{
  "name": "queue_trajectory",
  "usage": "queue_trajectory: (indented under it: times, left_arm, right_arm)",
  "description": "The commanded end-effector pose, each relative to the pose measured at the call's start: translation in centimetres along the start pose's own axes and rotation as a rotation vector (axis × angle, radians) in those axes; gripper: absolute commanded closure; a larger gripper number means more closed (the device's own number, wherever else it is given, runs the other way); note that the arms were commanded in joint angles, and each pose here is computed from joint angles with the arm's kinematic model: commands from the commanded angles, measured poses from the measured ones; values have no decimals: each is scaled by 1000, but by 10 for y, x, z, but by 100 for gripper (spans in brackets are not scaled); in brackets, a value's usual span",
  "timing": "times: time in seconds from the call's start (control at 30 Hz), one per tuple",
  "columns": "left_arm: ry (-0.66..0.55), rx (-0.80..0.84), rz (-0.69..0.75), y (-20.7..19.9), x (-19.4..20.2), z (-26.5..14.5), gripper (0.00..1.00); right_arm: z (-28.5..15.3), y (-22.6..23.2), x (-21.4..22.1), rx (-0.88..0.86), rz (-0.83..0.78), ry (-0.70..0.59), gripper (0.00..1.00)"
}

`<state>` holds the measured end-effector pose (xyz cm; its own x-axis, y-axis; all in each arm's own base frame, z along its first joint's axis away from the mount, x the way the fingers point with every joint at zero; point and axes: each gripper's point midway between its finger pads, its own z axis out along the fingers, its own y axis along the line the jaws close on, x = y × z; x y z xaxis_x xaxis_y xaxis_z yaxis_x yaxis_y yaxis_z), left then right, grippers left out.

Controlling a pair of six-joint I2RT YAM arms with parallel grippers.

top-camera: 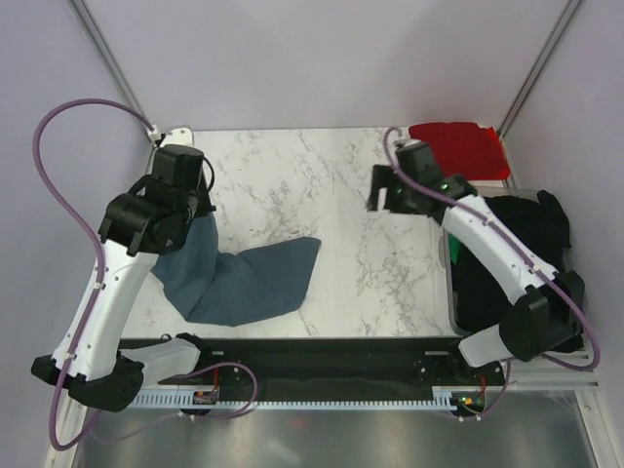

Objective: Fold and stack the t-shirts
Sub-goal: Flatten the tshirt out

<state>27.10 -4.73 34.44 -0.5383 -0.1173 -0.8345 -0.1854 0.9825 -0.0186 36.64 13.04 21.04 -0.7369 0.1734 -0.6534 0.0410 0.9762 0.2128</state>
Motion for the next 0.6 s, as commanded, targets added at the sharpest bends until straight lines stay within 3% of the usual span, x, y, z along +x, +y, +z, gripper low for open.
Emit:
queue_trajectory:
  times: [0.0, 0.07, 0.2, 0.57]
  left_arm:
    - [-68, 29, -84, 4, -5, -11, 98]
    - [-59, 37, -87, 3, 3, -9, 98]
    - [-62, 40, -79, 5, 4, -11, 98]
    - [-130, -24, -92, 35, 7, -32, 98]
  right_arm:
    - [-51, 133, 53, -500, -52, 4, 11]
    - [-33, 151, 104, -552, -6, 126, 9]
    - [-6, 185, 158, -581, -22, 216, 8]
    - [82, 187, 170, -407, -89, 248, 13]
